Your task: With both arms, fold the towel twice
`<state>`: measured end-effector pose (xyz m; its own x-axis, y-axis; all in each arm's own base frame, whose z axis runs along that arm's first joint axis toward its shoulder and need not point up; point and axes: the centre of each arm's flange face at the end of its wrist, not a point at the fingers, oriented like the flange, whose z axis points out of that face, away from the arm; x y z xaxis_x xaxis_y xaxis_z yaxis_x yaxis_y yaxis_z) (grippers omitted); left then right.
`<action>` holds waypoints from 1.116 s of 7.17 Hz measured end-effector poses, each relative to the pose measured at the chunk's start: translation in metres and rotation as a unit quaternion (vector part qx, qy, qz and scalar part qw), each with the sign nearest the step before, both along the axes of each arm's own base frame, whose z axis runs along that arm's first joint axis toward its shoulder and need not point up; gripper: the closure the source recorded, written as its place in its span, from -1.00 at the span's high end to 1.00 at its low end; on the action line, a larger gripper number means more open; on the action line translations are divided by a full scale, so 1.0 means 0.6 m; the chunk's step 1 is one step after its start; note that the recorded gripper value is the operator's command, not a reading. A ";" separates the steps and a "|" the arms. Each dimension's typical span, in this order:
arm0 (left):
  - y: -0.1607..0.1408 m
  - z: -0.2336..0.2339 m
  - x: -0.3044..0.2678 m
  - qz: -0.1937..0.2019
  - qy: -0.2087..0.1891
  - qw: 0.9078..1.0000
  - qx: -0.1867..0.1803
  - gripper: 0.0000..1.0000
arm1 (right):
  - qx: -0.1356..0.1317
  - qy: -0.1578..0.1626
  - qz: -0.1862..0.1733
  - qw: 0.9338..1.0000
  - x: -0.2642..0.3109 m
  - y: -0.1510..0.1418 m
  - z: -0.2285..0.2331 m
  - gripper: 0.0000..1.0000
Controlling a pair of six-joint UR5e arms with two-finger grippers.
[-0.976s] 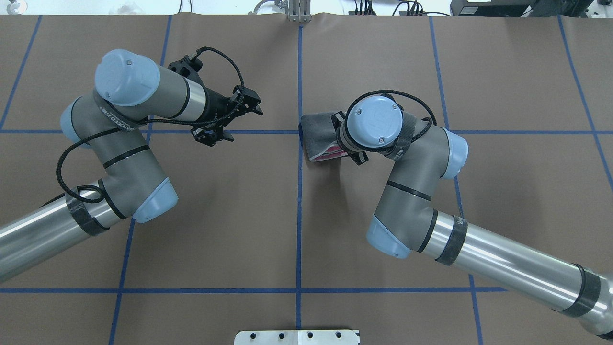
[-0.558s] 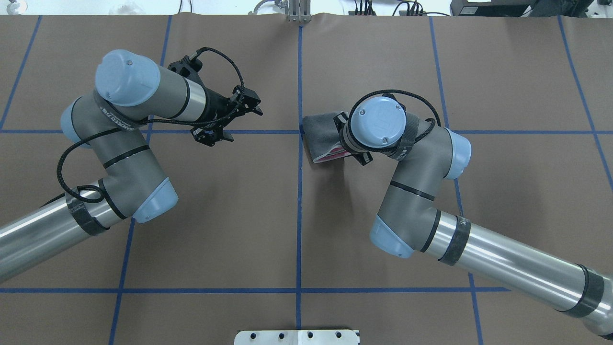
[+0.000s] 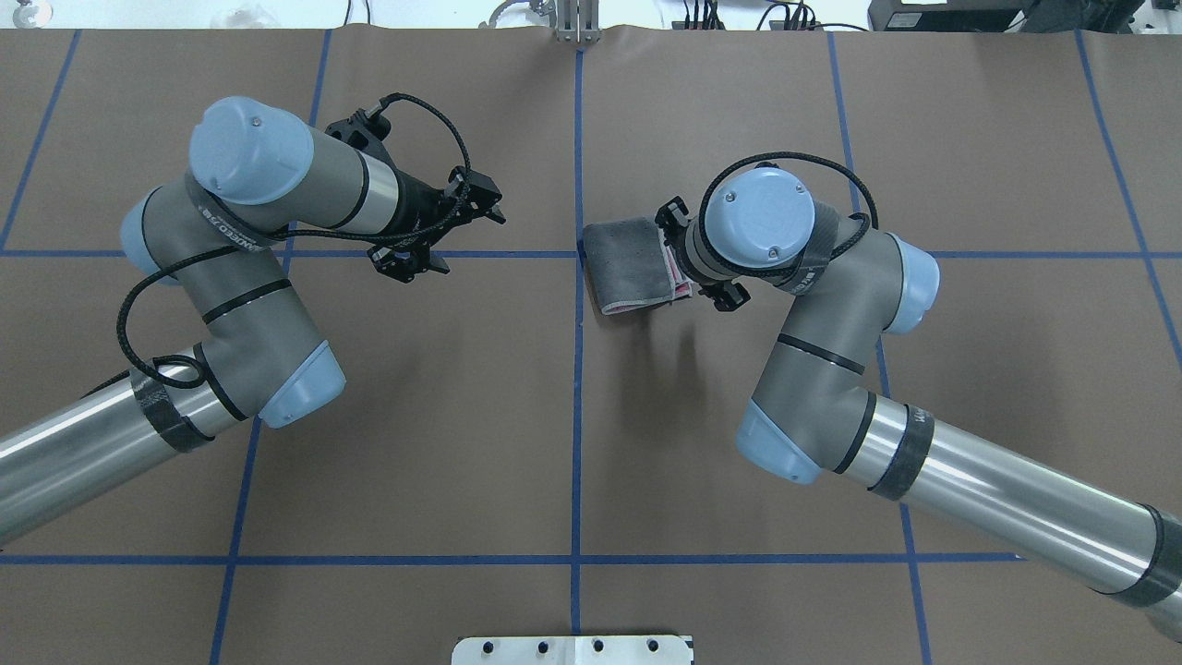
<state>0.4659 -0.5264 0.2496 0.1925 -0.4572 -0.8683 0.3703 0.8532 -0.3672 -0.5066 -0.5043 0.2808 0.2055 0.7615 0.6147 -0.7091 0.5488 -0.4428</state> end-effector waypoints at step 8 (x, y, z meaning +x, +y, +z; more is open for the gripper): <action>-0.034 -0.079 -0.010 0.004 -0.019 0.999 0.033 1.00 | 0.035 0.000 -0.131 0.991 0.319 -0.127 0.125 1.00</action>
<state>0.4598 -0.5466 0.2024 0.2283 -0.3983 -0.8884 0.3762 0.8777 -0.2968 -0.3155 -0.5806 0.3558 0.3903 0.6371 0.6647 -0.5383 0.7436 -0.3966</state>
